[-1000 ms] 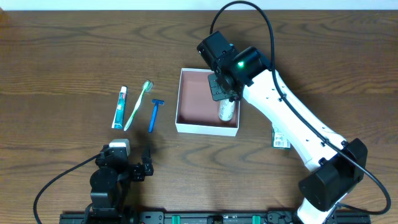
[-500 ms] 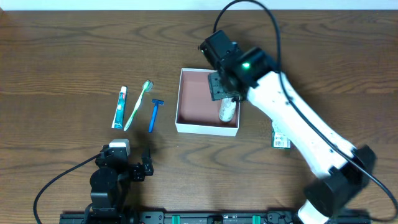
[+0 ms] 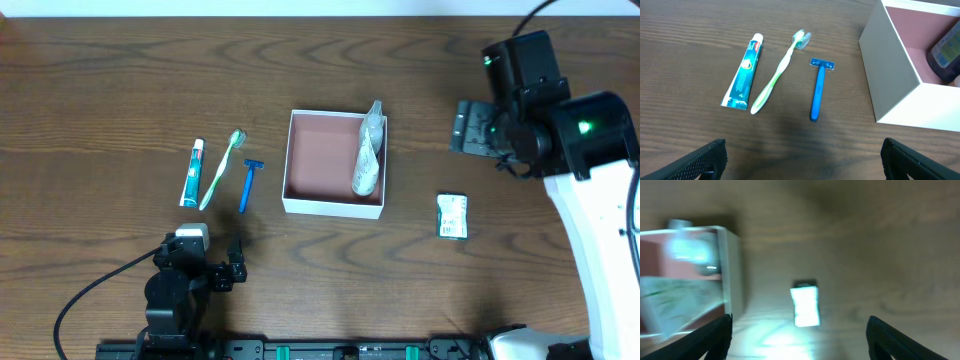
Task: Pack container
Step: 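Move the right gripper to the green soap package and grasp it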
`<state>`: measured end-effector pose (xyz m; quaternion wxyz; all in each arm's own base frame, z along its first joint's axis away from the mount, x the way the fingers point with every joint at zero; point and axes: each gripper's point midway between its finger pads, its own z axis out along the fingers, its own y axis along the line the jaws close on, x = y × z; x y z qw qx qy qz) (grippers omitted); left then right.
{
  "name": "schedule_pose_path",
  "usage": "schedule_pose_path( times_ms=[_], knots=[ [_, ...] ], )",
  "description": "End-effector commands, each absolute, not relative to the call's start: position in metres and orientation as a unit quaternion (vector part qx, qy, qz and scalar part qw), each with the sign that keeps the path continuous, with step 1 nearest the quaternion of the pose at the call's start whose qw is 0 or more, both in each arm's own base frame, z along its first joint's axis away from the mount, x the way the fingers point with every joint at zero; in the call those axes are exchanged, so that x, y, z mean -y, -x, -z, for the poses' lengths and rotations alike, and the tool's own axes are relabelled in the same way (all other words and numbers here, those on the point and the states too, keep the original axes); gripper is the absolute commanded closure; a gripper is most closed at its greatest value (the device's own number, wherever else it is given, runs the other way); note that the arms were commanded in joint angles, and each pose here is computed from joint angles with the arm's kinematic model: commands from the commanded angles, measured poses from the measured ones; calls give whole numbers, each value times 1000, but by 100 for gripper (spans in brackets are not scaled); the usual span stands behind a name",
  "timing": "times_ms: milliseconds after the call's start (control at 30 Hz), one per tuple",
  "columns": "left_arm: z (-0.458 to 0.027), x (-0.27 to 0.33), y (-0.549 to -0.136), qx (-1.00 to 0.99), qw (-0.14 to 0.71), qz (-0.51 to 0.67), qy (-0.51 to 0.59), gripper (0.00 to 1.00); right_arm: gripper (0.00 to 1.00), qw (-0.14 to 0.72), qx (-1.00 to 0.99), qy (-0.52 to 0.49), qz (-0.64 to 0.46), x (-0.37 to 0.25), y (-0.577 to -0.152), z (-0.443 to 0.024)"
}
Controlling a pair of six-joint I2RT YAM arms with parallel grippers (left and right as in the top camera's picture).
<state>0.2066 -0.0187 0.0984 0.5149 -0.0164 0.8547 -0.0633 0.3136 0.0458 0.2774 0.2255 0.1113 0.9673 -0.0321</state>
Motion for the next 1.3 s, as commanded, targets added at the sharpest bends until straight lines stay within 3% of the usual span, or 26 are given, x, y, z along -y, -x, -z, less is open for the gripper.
schedule_pose_path(
  times_ms=[0,233,367,767,867,1000,1100,1267],
  knots=[
    [-94,19,-206,-856,512,65,17,2,13,145,-981,-130,25,-38,-304,-228],
    [-94,19,-206,-856,512,65,17,2,10,52,-989,-128,47,-33,-274,-129],
    [-94,19,-206,-856,512,65,17,2,15,35,-992,-116,21,-41,-263,-80],
    [-94,19,-206,-856,512,65,17,2,21,46,-994,-96,-7,-38,-272,-13],
    [-94,19,-206,-856,512,65,18,2,26,32,-995,-88,-12,-39,-273,0],
    [-94,19,-206,-856,512,65,17,2,39,23,-996,-85,-17,-42,-274,9],
    [-94,19,-206,-856,512,65,17,2,42,29,-996,-85,-19,-42,-277,9],
    [-94,19,-206,-856,512,65,17,2,62,30,-996,-85,-19,-42,-277,8]
  ],
)
